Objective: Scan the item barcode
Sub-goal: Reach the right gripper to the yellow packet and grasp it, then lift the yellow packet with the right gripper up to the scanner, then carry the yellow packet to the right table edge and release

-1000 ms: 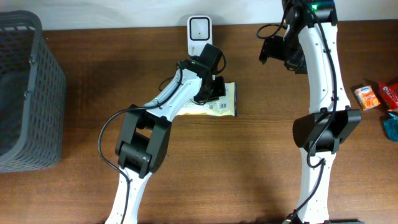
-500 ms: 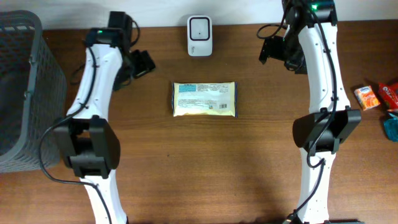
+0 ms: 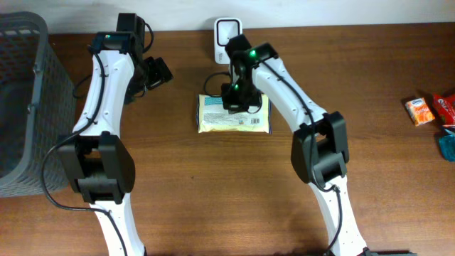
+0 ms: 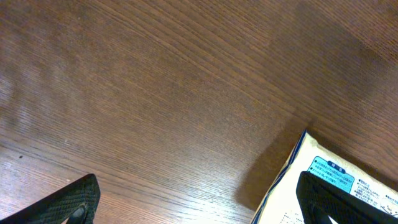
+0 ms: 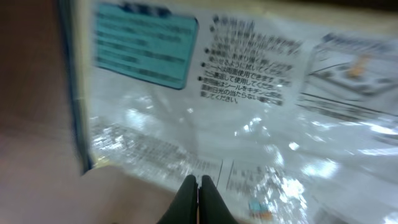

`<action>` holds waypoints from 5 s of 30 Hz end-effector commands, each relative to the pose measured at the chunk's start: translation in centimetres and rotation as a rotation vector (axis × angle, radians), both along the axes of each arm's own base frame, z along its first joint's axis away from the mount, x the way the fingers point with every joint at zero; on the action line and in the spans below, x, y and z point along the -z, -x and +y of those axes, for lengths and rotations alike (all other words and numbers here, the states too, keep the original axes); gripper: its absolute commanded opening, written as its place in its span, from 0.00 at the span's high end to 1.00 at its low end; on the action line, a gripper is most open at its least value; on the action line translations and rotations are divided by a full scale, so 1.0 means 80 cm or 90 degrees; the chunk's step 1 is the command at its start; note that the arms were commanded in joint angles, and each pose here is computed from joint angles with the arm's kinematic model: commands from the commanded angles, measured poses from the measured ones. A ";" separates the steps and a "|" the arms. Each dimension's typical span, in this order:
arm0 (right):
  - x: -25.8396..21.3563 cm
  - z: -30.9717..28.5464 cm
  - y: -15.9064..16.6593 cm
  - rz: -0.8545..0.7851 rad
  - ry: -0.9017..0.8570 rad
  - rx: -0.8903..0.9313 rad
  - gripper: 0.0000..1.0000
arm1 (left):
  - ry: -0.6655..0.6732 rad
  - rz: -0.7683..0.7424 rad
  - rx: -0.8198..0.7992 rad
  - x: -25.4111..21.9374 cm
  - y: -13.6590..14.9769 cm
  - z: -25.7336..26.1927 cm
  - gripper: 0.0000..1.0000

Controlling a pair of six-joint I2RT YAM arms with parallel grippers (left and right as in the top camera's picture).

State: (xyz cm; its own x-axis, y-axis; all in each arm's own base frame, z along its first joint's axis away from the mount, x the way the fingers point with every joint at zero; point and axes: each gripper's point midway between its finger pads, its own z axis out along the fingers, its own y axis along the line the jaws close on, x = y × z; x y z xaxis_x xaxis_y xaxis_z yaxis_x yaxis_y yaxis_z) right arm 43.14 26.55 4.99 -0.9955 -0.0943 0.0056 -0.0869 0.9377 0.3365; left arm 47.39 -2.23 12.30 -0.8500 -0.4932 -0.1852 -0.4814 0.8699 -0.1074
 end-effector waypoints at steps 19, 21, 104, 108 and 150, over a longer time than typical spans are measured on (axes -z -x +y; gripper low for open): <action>-0.015 -0.008 0.046 -0.183 0.387 -0.496 0.01 | -0.008 -0.004 0.005 -0.004 0.000 0.004 0.01; 0.006 0.008 0.053 -0.201 0.392 -0.514 0.01 | -0.008 -0.004 0.005 -0.004 0.000 0.004 0.01; -0.153 -0.040 -0.157 -0.378 0.066 0.057 0.96 | -0.008 -0.004 0.005 -0.004 0.000 0.004 0.01; -0.198 -0.037 -0.234 -0.568 0.056 0.128 0.96 | -0.008 -0.004 0.005 -0.004 0.000 0.004 0.01; -0.113 -0.765 0.031 -0.105 0.381 0.783 0.03 | -0.008 -0.004 0.006 -0.004 0.000 0.003 0.01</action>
